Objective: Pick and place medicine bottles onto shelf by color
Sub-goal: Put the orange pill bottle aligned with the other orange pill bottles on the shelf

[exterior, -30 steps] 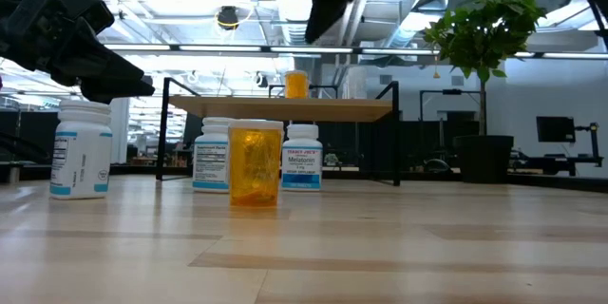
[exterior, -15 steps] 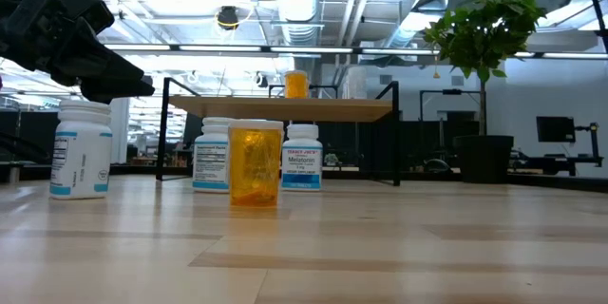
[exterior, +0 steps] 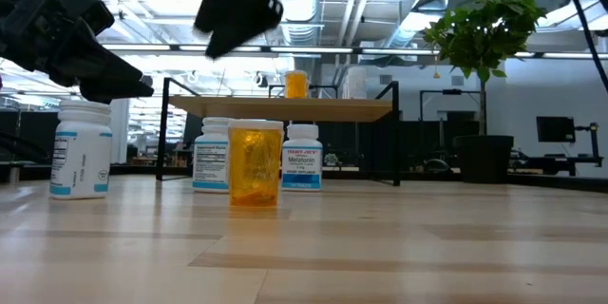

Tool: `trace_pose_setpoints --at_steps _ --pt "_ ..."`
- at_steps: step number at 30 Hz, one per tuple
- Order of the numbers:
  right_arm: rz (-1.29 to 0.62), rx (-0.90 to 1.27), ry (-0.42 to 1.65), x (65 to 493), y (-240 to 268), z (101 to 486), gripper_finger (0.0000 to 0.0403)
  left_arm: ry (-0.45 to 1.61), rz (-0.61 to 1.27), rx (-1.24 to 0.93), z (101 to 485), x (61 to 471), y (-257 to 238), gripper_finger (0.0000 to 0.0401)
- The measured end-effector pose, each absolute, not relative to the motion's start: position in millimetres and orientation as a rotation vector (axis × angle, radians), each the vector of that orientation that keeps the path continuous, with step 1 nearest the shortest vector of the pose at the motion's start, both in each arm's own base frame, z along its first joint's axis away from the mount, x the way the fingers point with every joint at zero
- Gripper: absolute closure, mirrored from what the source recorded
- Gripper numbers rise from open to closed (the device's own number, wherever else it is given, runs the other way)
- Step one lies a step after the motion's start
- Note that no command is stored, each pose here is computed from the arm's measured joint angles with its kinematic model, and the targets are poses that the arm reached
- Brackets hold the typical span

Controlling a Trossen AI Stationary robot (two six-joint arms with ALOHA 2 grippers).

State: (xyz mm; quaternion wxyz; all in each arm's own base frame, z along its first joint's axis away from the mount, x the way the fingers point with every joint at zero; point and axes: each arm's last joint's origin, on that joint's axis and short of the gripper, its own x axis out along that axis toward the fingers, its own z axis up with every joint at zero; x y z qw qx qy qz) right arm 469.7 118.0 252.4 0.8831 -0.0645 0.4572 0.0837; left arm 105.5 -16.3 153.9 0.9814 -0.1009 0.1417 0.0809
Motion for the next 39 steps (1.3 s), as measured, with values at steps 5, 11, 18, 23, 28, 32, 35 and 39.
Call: trace_pose_setpoints --at_steps 5,11,18,23,28,32,35,39 --pt "0.139 -0.077 0.992 474.1 118.9 238.4 0.0065 0.288 0.163 -0.202 153.6 105.6 -16.3 0.0179" --pt "0.138 -0.082 1.040 471.2 119.2 233.3 0.0071 0.288 0.163 -0.202 153.6 105.6 -16.4 0.0179" --pt "0.080 -0.007 1.104 466.1 117.9 231.1 0.0072 0.288 0.163 -0.202 153.6 105.6 -16.4 0.0179" --pt "0.002 0.010 1.143 462.3 115.6 229.0 0.0077 0.288 0.162 -0.202 153.6 105.6 -16.4 0.0179" --pt "-0.006 0.010 1.139 462.6 115.1 229.2 0.0078 0.288 0.162 -0.202 153.6 105.6 -16.4 0.0179" --pt "-0.008 0.006 1.155 461.2 114.9 223.8 0.0078 0.288 0.162 -0.202 153.6 105.6 -16.4 0.0179" --pt "-0.009 0.005 1.160 460.7 114.6 217.6 0.0078 0.288 0.162 -0.202 153.6 105.6 -16.4 0.0179" --pt "-0.009 0.005 1.156 461.0 114.8 211.8 0.0078 0.289 0.162 -0.201 153.6 105.6 -16.4 0.0179"
